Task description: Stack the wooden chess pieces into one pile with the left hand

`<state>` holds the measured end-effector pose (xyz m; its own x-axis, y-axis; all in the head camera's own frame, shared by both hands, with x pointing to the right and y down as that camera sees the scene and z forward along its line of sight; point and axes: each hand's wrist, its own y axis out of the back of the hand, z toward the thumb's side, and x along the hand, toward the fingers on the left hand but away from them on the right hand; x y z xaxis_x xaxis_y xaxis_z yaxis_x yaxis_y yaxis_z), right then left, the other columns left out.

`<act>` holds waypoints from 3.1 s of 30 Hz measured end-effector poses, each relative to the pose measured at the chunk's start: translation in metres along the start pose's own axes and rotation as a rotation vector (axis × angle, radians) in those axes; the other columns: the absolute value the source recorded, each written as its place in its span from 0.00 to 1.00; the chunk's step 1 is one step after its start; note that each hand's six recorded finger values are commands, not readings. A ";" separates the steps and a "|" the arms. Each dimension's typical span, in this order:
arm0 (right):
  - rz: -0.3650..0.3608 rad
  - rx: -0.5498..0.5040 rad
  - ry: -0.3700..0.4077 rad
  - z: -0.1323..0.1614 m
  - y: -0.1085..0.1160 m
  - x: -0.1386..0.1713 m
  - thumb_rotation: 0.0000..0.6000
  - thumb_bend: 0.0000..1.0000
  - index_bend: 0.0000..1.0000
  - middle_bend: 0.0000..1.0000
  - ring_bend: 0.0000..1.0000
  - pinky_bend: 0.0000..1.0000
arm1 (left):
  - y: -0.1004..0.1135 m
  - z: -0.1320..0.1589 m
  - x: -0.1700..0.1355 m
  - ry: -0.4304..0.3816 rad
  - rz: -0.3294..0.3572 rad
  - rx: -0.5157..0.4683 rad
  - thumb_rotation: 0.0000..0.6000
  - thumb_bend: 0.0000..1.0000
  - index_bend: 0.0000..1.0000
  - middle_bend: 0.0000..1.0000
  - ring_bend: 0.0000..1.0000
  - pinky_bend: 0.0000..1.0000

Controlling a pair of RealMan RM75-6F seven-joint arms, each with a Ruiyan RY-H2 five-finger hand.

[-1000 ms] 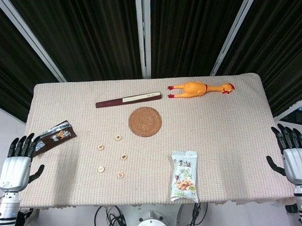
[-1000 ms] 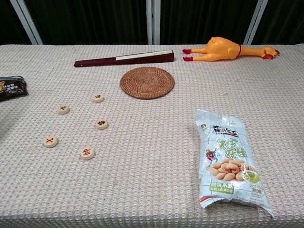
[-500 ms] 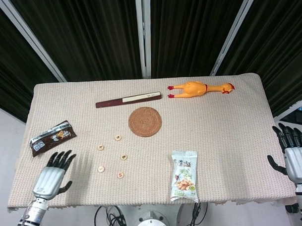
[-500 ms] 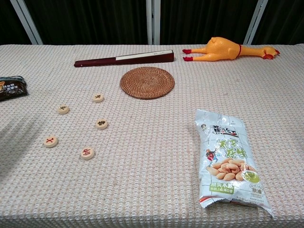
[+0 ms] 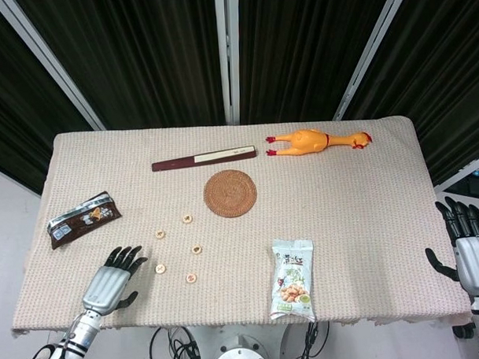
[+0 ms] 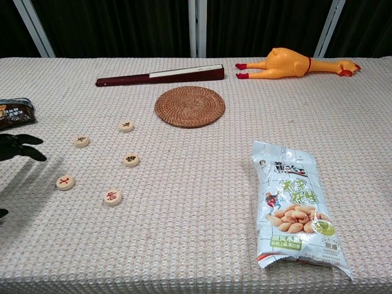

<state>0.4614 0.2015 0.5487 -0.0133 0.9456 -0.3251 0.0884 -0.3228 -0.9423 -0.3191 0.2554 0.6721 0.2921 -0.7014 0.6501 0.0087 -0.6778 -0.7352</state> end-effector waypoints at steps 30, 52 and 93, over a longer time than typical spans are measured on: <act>-0.011 -0.017 -0.014 -0.004 0.004 0.000 1.00 0.24 0.00 0.00 0.00 0.00 | -0.009 0.021 0.054 -0.064 0.031 -0.081 1.00 0.32 0.43 0.09 0.00 0.00; -0.012 -0.017 -0.021 -0.005 0.004 0.000 1.00 0.24 0.00 0.00 0.00 0.00 | -0.009 0.023 0.060 -0.061 0.034 -0.121 1.00 0.29 0.50 0.10 0.00 0.00; -0.014 -0.023 -0.044 -0.011 0.005 -0.004 1.00 0.24 0.00 0.00 0.00 0.00 | 0.033 0.003 0.137 0.011 0.036 -0.104 1.00 0.29 0.51 0.11 0.00 0.00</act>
<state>0.4724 0.1963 0.5460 -0.0589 0.9472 -0.3153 0.1108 -0.3077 -0.9450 -0.2762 0.1376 0.7360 0.2802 -0.7274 0.6264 -0.1009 -0.6712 -0.7343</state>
